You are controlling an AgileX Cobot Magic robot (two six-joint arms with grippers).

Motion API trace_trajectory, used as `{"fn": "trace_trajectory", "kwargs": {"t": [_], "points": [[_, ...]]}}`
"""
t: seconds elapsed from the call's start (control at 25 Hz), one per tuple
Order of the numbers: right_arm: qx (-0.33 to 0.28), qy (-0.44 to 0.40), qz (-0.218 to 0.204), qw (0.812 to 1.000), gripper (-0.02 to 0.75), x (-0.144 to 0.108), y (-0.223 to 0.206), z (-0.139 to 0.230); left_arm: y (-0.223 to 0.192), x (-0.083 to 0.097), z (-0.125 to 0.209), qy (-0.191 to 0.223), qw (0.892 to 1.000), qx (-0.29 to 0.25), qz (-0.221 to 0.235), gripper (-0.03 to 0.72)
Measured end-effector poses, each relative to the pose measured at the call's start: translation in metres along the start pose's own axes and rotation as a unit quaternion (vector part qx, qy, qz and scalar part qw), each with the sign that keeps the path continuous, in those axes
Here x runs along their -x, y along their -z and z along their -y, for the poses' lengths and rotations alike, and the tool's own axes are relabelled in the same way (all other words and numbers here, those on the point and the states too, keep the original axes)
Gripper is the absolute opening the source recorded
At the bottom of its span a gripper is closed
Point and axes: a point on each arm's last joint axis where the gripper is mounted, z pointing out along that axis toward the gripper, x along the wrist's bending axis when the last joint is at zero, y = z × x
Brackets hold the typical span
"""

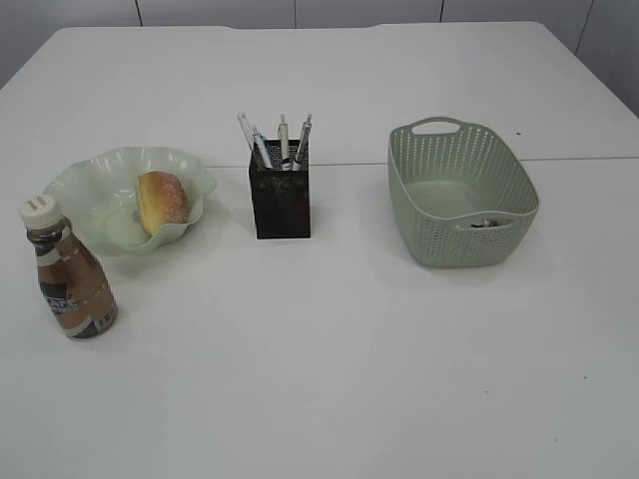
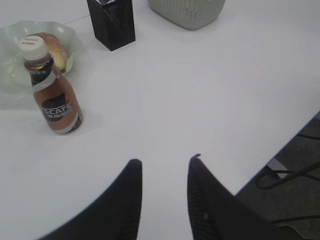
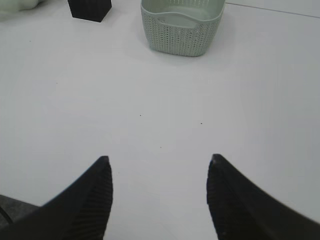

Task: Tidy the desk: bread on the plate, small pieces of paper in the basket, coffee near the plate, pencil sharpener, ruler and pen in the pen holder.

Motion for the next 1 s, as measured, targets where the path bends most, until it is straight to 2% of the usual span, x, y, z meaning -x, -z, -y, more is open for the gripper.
{"fn": "trace_trajectory", "kwargs": {"t": [0.24, 0.56, 0.72, 1.0], "points": [[0.0, -0.001, 0.0, 1.0, 0.439, 0.0, 0.0, 0.0, 0.001, 0.0011, 0.0006, 0.038, 0.997, 0.003, -0.071, 0.228], [0.0, -0.002, 0.001, 1.0, 0.439, 0.0, 0.0, -0.0001, 0.0023, 0.0033, 0.0014, 0.097, 0.978, 0.007, -0.184, 0.228], [0.001, -0.003, 0.001, 1.0, 0.439, -0.0002, -0.0001, -0.0002, 0.0024, 0.0037, 0.0014, 0.106, 0.975, 0.008, -0.198, 0.228], [0.0, -0.019, 0.018, 1.0, 0.439, -0.0013, -0.0012, -0.0012, 0.0024, 0.0038, 0.0014, 0.106, 0.974, 0.008, -0.198, 0.228]]}}
